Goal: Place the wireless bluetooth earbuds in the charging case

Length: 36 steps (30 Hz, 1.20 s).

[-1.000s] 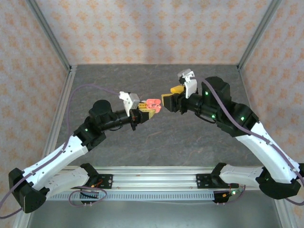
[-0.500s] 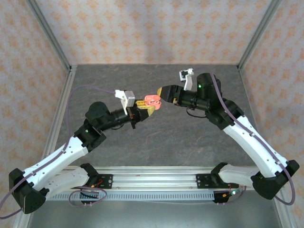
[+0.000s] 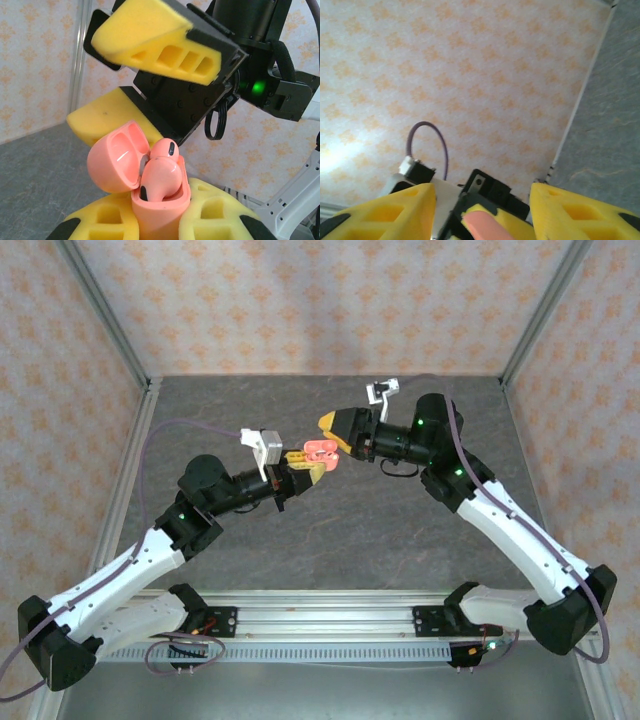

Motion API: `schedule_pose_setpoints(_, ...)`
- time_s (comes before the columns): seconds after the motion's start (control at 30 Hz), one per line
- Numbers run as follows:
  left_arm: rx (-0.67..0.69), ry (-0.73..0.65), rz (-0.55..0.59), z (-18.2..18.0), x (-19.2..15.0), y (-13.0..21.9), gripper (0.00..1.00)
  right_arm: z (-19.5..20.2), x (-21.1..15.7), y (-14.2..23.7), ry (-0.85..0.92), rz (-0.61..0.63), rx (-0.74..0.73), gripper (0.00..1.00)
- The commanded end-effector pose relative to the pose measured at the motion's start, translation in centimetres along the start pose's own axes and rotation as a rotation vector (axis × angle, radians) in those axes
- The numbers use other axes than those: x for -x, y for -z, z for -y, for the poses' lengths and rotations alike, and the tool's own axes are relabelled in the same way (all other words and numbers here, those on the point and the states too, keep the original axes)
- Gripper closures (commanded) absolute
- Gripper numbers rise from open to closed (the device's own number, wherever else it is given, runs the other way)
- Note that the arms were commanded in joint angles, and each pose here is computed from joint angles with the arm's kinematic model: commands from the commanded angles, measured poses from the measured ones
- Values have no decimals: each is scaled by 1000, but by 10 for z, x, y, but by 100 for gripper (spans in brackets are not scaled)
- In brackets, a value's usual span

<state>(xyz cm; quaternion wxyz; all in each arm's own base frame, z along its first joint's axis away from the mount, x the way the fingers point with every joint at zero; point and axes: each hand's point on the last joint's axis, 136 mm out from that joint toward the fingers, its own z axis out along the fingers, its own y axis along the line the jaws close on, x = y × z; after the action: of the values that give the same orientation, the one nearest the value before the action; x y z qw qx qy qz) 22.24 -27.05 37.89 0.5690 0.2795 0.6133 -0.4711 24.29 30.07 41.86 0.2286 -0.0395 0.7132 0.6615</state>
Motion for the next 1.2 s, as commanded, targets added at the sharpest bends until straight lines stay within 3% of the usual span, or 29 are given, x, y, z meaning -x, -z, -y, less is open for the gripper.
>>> schedule_pose_setpoints(0.0,-5,-14,27,3,8,4,100,-35,-5,4,44,-49,133,48)
schedule_pose_setpoints(0.3,48,-5,14,-5,2,8,100,-57,-27,21,100,-145,163,48)
schedule_pose_setpoints(0.6,84,1,18,-10,0,13,100,-56,-47,45,209,-177,60,48)
schedule_pose_setpoints(0.7,99,5,1,-12,-3,14,100,-34,-38,52,254,-108,-91,47)
schedule_pose_setpoints(1.17,237,74,-217,-46,-63,25,100,153,3,103,303,63,-974,42)
